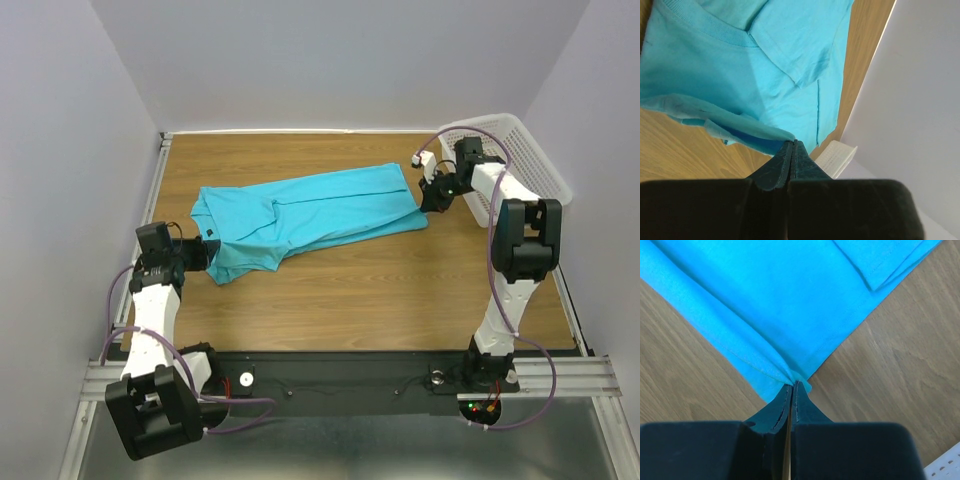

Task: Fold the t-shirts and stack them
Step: Fold the tshirt

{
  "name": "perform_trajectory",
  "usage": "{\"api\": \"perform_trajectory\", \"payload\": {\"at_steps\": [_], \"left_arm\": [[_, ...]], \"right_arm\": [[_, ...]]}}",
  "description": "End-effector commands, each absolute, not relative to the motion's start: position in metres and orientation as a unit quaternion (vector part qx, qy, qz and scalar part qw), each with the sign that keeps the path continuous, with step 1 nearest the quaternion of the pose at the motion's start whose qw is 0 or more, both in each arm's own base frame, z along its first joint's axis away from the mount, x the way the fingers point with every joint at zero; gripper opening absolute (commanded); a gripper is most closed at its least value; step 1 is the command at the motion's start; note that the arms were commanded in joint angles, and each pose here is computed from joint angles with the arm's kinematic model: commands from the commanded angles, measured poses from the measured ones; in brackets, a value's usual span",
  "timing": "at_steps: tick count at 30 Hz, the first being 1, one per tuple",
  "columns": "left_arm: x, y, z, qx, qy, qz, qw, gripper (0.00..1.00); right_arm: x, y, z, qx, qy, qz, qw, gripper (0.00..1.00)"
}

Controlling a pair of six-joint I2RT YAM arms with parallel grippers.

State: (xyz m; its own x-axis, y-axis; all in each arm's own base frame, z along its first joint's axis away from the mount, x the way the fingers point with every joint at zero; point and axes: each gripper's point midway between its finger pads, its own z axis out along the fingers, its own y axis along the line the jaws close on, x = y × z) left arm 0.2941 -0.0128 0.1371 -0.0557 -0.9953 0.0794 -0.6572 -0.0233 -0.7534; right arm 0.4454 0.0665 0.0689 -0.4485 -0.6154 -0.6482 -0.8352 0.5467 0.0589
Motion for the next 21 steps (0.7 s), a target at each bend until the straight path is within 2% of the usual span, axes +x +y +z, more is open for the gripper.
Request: {"api": "perform_trajectory", "payload": {"at_steps": [1,21], "left_arm": [[0.309,-0.004,0.164,-0.619,0.640,-0.341,0.301,0.00],[0.347,0.002,0.168,-0.584,0.675,-0.337,0.298,0.00]], "right_arm": [[0.460,0.070,0.077,-0.435,0.822,0.190,0.313,0.01],[0.461,0.064,0.068,-0.428,0.834,0.174,0.302,0.01]]}}
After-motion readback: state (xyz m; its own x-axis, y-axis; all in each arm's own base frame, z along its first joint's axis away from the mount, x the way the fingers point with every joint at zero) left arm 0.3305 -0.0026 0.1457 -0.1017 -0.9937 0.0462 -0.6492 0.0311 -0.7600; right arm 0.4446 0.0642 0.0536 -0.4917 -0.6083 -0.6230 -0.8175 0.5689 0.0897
